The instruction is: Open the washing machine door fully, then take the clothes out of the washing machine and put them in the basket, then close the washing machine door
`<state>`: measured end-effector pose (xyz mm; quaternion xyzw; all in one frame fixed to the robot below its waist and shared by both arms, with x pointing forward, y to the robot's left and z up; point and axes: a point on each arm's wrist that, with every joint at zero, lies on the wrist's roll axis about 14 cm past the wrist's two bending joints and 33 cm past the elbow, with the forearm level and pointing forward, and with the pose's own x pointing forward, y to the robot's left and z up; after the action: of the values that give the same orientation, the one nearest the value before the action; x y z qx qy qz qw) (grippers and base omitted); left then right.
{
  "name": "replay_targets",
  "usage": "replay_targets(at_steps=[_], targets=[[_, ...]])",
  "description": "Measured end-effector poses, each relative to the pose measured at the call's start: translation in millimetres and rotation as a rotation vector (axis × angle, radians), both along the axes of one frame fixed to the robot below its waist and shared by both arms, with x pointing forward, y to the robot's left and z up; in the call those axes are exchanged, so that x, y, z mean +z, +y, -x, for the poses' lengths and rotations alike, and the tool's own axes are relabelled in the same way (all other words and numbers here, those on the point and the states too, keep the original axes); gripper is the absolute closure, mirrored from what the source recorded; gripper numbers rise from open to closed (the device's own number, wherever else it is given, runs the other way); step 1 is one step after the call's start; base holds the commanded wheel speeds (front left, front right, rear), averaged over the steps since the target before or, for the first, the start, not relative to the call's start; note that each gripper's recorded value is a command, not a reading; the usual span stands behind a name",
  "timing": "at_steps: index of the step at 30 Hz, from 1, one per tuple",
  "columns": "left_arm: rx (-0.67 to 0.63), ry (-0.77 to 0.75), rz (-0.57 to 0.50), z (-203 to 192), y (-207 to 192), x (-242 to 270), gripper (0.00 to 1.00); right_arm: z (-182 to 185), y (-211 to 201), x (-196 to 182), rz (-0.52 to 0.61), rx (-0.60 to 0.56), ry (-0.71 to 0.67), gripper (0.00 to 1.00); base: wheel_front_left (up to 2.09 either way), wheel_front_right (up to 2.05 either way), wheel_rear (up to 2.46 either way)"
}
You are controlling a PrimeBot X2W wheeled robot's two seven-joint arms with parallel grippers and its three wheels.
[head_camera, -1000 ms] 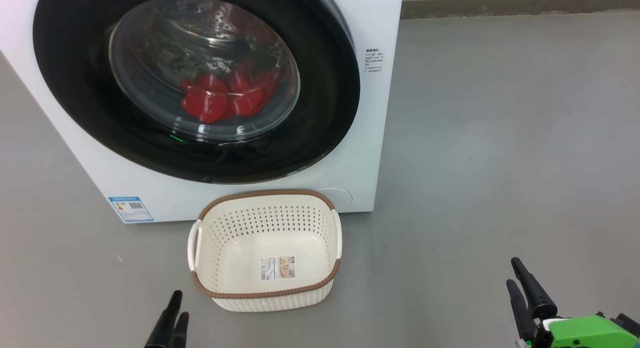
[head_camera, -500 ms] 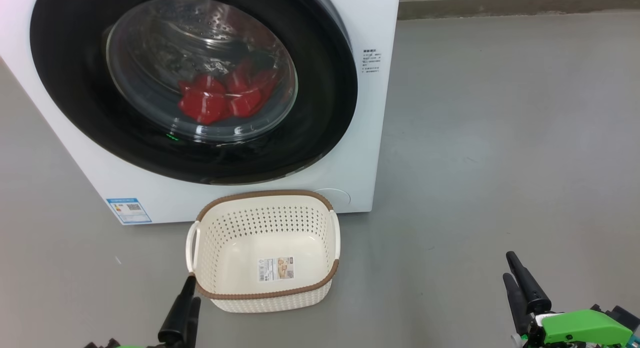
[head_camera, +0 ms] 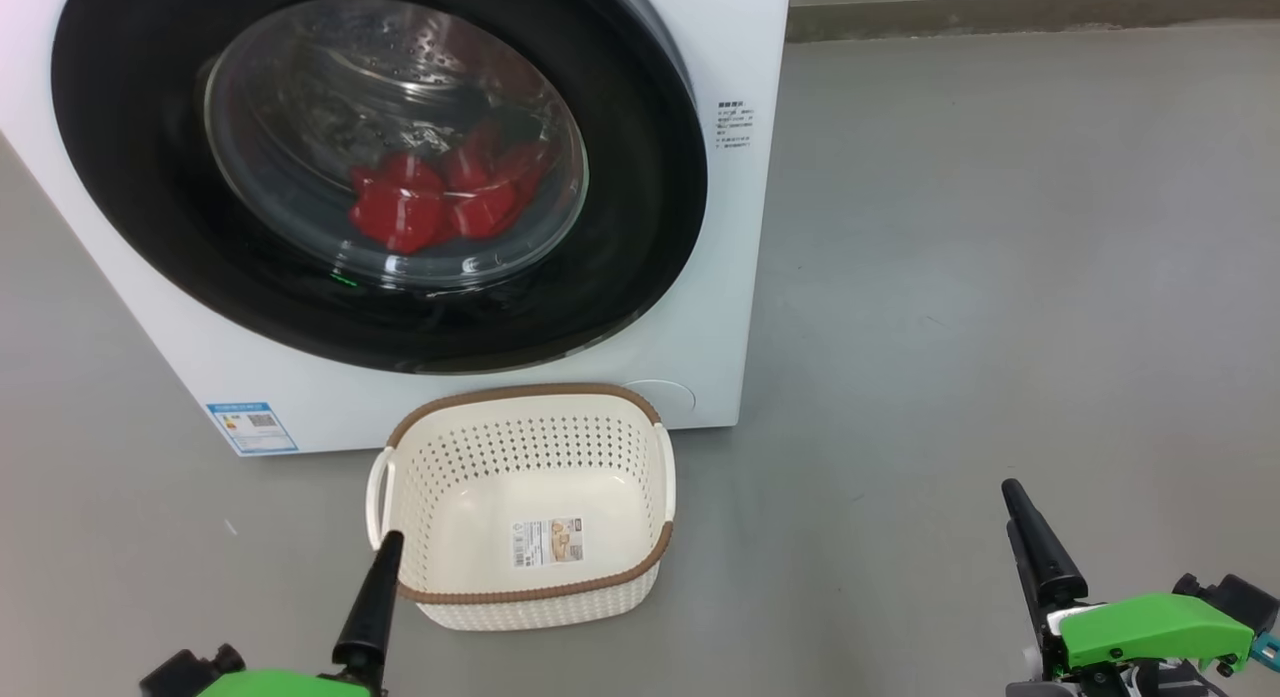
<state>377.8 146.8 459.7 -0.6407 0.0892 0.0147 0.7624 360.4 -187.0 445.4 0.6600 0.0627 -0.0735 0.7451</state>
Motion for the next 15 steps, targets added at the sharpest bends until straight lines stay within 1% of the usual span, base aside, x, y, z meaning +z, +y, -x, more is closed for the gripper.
replay_targets(at_steps=[8, 15], targets=[[-0.037, -0.056, -0.136, -8.1, -8.6, 15.6, 0.0, -6.4, -0.8, 6.8, 0.114, 0.013, -0.017, 0.0, 0.0, 0.0, 0.0], [-0.068, -0.071, -0.257, -9.6, -15.5, 17.9, 0.0, -9.0, -3.5, 11.7, 0.225, 0.022, -0.027, 0.0, 0.0, 0.0, 0.0]])
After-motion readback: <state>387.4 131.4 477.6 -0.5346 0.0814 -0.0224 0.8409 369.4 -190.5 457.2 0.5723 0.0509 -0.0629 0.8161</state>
